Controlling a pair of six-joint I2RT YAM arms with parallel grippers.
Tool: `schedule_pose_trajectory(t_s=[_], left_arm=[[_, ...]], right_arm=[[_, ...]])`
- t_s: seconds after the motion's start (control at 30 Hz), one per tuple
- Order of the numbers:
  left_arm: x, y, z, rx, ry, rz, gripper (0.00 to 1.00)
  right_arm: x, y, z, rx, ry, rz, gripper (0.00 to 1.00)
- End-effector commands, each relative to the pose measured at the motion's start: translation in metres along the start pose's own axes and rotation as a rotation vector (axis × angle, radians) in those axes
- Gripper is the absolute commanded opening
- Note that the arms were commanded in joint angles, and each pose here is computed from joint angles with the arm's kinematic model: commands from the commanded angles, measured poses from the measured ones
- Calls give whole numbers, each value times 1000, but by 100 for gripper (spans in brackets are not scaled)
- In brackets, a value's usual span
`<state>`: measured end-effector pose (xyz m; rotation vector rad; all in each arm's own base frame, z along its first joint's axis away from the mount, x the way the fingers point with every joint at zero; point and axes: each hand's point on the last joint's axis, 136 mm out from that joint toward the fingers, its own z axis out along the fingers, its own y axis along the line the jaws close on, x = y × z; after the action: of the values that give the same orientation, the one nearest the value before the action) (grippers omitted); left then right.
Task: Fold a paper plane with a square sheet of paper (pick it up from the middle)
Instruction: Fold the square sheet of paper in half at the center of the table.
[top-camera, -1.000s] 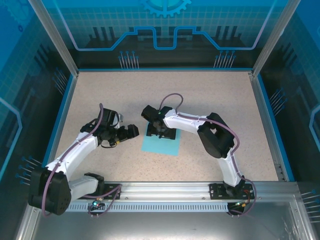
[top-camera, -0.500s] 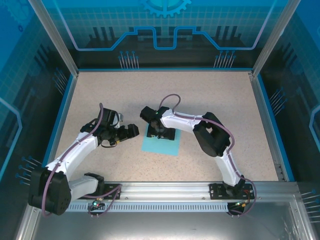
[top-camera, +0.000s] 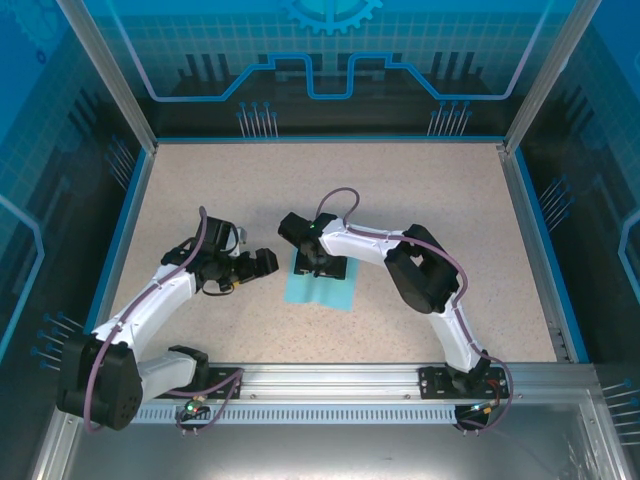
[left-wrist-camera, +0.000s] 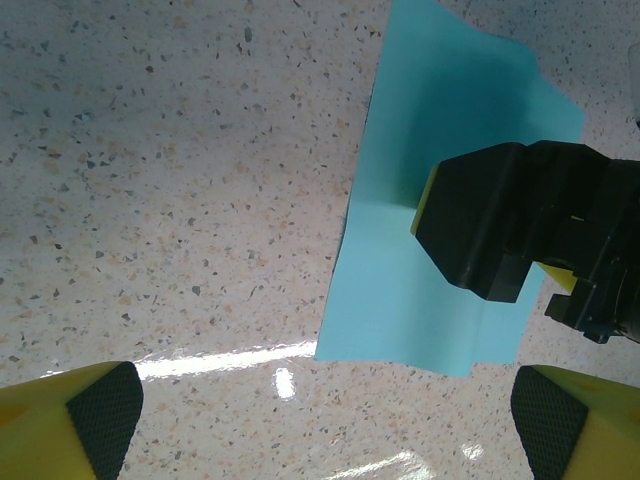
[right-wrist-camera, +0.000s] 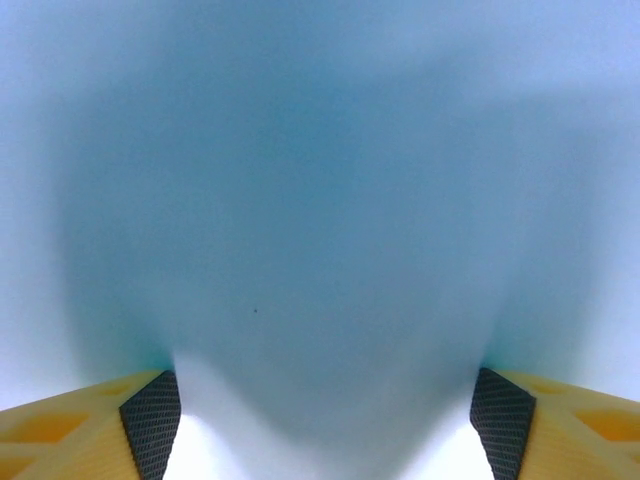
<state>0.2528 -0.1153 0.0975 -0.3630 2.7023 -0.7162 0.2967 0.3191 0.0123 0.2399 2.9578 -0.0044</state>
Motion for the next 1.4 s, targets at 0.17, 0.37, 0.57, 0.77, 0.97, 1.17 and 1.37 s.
schedule_pose_trajectory(t_s=[0.17, 0.37, 0.57, 0.77, 0.97, 1.17, 1.37], left_arm=[[5, 2, 3, 12, 27, -24, 99], [6, 1, 2, 14, 30, -26, 99], [7, 1, 2, 15, 34, -27, 99], [5, 0, -3, 14, 20, -23, 99], [3, -2, -10, 8, 7, -12, 99], [-3, -10, -33, 2, -42, 10, 99], [-11, -25, -54, 45, -81, 12, 99]], right_arm=[[9, -9, 9, 36, -16, -53, 68], [5, -8, -2, 0, -44, -63, 55], [0, -8, -17, -30, -77, -75, 48], [-4, -8, -33, -74, -110, -83, 37], [-9, 3, -57, -148, -142, -100, 30], [-9, 36, -100, -392, -147, -113, 28], [-11, 62, -142, -705, -149, -111, 28]])
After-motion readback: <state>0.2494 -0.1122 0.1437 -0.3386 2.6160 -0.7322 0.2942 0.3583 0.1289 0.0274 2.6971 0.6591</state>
